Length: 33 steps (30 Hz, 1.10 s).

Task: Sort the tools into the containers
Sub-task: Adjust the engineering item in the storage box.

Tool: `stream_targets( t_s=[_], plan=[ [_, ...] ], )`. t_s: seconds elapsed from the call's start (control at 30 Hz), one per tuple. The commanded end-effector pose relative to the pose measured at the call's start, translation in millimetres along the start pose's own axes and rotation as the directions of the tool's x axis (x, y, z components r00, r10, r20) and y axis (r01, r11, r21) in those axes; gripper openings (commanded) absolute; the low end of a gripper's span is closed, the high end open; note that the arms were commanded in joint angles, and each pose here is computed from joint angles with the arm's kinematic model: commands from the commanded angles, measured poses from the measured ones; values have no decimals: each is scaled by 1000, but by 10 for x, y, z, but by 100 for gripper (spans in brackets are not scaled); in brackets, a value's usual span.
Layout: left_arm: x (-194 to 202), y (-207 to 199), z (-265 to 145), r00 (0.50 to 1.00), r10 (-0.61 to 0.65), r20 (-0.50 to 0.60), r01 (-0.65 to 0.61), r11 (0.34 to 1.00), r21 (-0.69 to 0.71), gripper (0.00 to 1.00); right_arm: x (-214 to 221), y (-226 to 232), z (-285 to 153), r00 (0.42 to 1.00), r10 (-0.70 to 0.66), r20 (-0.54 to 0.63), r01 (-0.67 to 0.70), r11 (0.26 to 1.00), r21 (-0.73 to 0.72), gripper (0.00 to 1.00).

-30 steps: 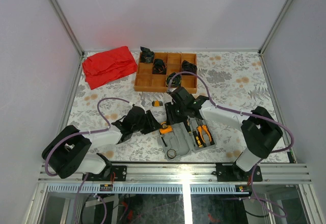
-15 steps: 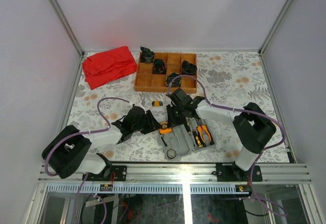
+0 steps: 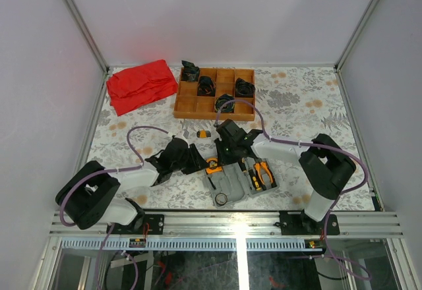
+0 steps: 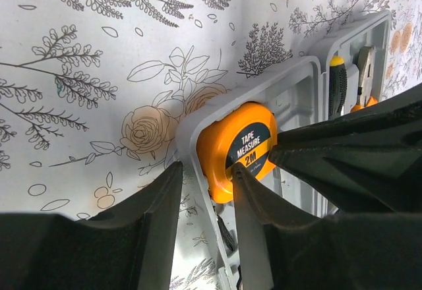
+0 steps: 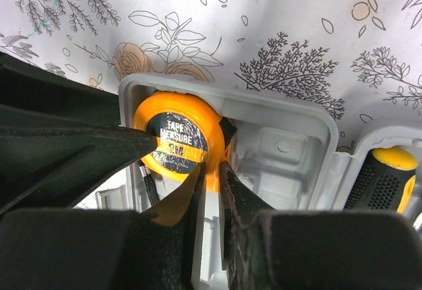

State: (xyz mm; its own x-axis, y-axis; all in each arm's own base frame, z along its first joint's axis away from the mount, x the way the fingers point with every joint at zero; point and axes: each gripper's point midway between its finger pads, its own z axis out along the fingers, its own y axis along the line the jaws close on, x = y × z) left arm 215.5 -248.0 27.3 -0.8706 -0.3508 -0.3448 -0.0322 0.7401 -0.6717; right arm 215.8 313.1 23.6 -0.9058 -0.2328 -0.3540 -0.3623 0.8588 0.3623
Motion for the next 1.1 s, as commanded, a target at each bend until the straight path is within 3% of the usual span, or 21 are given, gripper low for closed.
stream_targets(
  t_s=[0.0,0.23,0.5,0.73,0.9,1.07],
  plan=[
    [160,22,7,998,29,-48,-28,999,15,33,557,-214,391,986,-80,-143,100,985,140,12],
    [140,48,-35,999,34,-32,-34,999,3,32,495,-111,327,989,-100,-113,114,985,129,14],
    [-180,-50,-71,999,40,22,-40,999,8,33,-6,331,-153,983,-161,92,162,987,-4,40],
    [-495,46,-105,999,11,49,-10,1000,-11,40,-346,296,-633,949,-158,271,145,987,69,51],
    [-675,-5,-209,996,12,87,-11,1000,-12,47,-297,-136,-754,962,-81,260,32,982,188,53],
    [-813,21,-331,991,12,134,-6,999,-46,49,-62,-253,-744,981,-31,193,6,992,126,53]
  ],
)
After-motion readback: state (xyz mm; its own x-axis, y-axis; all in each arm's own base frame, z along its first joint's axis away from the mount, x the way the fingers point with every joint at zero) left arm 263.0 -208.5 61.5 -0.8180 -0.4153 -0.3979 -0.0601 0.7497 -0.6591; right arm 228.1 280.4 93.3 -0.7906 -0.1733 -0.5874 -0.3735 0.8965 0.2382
